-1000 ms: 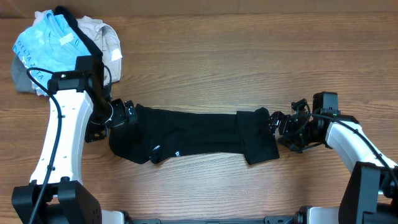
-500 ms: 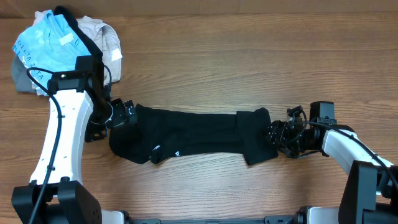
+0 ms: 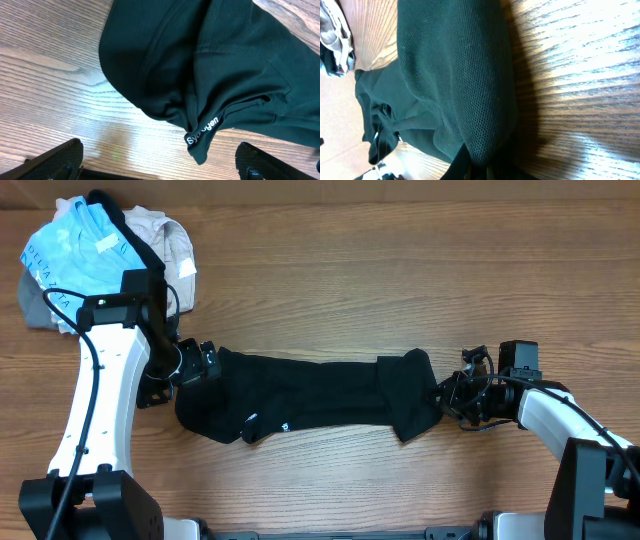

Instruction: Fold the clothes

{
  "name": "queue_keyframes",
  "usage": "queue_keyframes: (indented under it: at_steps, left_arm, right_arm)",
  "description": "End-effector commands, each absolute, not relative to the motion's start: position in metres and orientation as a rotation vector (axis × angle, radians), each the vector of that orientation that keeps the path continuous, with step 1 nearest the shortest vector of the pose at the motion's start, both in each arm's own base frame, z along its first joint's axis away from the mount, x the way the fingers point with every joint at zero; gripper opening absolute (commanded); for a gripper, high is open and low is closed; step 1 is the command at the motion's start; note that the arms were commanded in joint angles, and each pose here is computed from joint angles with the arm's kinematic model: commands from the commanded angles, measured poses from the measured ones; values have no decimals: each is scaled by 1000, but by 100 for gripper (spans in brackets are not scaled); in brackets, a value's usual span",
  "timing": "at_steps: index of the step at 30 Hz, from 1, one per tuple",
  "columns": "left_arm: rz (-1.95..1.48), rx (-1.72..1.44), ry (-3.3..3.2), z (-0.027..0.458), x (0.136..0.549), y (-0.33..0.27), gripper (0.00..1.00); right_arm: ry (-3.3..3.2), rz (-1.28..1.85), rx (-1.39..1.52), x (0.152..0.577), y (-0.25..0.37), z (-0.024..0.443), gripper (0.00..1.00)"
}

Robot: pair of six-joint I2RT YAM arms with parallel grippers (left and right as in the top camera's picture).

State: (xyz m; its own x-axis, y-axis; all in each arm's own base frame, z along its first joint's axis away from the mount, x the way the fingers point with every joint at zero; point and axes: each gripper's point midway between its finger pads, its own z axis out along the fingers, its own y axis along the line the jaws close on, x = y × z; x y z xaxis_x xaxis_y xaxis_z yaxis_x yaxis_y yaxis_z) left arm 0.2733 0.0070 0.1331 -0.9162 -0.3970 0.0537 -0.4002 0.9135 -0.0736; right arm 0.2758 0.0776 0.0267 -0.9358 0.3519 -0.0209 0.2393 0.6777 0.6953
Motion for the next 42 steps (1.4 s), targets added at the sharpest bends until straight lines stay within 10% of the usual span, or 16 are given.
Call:
queue_keyframes:
  at_steps: [1, 21, 42]
  left_arm:
    - [149, 602, -3054, 137, 273, 4, 100]
    - [143, 601, -3056, 137, 273, 5, 100]
    - [150, 602, -3059, 137, 274, 5, 100]
  right_arm:
    - [2730, 1122, 552, 276, 77, 27, 4]
    - [2700, 600, 904, 276, -12, 82, 4]
    - [2737, 131, 719, 266, 56, 89, 4]
